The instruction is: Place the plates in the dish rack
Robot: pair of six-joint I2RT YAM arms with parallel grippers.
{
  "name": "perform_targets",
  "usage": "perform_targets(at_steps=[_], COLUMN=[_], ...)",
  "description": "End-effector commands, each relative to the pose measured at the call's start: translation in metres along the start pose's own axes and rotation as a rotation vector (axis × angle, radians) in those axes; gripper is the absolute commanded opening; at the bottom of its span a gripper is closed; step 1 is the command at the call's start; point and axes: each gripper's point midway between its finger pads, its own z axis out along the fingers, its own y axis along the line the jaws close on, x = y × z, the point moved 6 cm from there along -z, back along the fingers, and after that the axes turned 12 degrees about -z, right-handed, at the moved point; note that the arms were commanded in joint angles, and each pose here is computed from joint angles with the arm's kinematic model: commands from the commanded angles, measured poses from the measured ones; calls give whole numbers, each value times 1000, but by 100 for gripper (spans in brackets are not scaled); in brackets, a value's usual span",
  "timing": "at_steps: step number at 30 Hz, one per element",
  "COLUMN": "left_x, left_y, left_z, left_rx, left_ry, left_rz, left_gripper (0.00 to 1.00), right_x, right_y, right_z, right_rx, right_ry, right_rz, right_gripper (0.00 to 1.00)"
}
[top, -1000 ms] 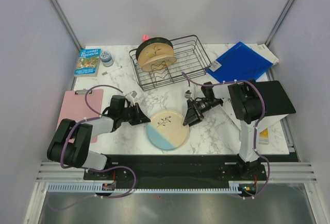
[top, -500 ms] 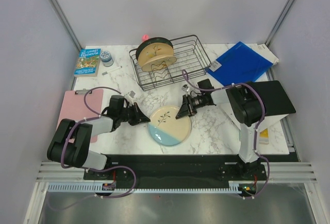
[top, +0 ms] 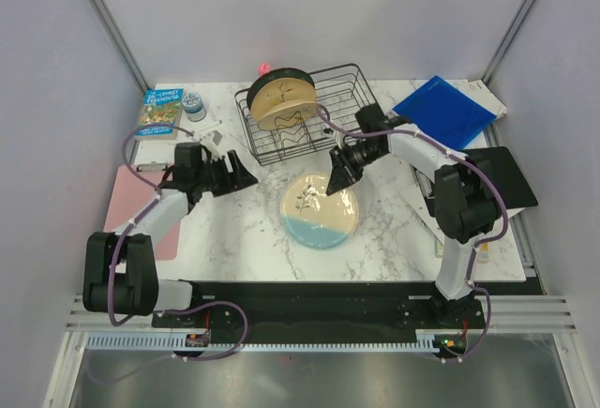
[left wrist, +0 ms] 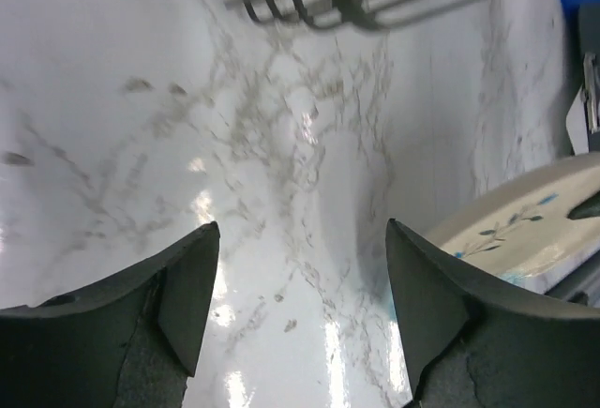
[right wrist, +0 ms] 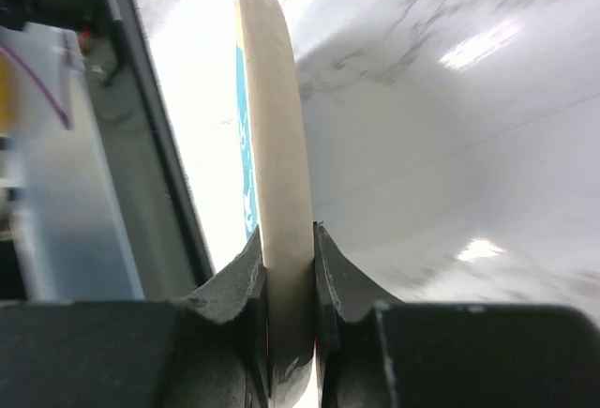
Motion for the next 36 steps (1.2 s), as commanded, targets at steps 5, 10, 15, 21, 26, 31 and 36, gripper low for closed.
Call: perform_targets(at_steps=[5,10,15,21,26,31,36], left_x=[-54,-58,-65,-70,-62,-54,-56], left_y=[15,32,39,41,43,48,50], left_z=[-58,-69,-70,-69,-66,-62,-61], left_rx=[-62,-68,-102,-102,-88,-83,-84], left_ry=[-259,-314,-330,-362,-345,-333,-335], left_rz=[130,34,38,34,21,-3,-12], left_gripper=[86,100,100,100,100,100,100], right_x=[-135,-207,-248,-257,-269,-270,-270], right_y=[66,80,94,81,72,62,52], right_z=[-113,-135,-142,-133,-129,-120,-109], right_rx=[267,482,667,722,763,754,731], right_ry=[-32,-91,-133,-107,-112,-92,-69], right_rz=[-695,-1089,-1420,-1556,-1608,-1629,-1650], right_gripper=[0,0,0,0,0,0,0])
